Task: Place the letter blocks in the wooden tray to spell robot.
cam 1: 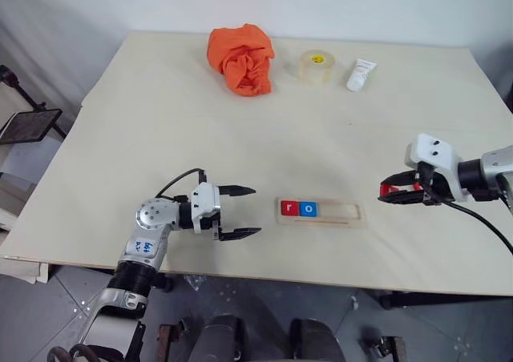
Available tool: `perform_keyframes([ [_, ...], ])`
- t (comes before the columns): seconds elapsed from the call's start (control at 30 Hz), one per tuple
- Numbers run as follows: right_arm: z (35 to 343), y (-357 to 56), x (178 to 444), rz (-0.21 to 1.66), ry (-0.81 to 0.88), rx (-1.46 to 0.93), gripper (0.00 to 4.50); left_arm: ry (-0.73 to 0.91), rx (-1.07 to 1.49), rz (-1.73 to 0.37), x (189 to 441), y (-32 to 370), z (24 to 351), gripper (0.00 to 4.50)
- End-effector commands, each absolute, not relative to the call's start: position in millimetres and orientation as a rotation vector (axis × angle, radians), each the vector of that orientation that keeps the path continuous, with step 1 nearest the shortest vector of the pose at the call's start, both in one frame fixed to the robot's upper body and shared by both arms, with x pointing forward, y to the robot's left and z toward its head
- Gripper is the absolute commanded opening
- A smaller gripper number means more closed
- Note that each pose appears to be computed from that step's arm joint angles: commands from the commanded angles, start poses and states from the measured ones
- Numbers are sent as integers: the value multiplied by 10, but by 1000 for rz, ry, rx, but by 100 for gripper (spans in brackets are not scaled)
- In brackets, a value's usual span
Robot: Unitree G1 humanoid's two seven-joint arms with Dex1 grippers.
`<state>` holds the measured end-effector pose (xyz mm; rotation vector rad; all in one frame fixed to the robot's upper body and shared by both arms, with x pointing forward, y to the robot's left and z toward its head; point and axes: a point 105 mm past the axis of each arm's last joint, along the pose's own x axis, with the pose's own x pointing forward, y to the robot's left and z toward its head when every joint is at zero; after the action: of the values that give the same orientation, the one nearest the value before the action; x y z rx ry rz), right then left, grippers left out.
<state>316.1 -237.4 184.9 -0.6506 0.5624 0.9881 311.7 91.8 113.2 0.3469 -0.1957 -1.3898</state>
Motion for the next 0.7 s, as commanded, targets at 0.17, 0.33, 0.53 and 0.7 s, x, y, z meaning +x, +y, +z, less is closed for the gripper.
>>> perform_keyframes([
  [0.17,1802,-1793,3203,1140,550,-734,141,-231,383,-1425,3106,872,1163,450],
  [0.33,1722,-1570,3195,1187,561,-753,141,-235,386,-1436,3080,858,1145,450],
  [0.53,1660,-1490,3215,1198,568,-767,141,-239,387,-1436,3075,846,1142,450],
  [0.7,1622,-1451,3270,1193,563,-780,141,-244,388,-1433,3074,843,1145,450],
])
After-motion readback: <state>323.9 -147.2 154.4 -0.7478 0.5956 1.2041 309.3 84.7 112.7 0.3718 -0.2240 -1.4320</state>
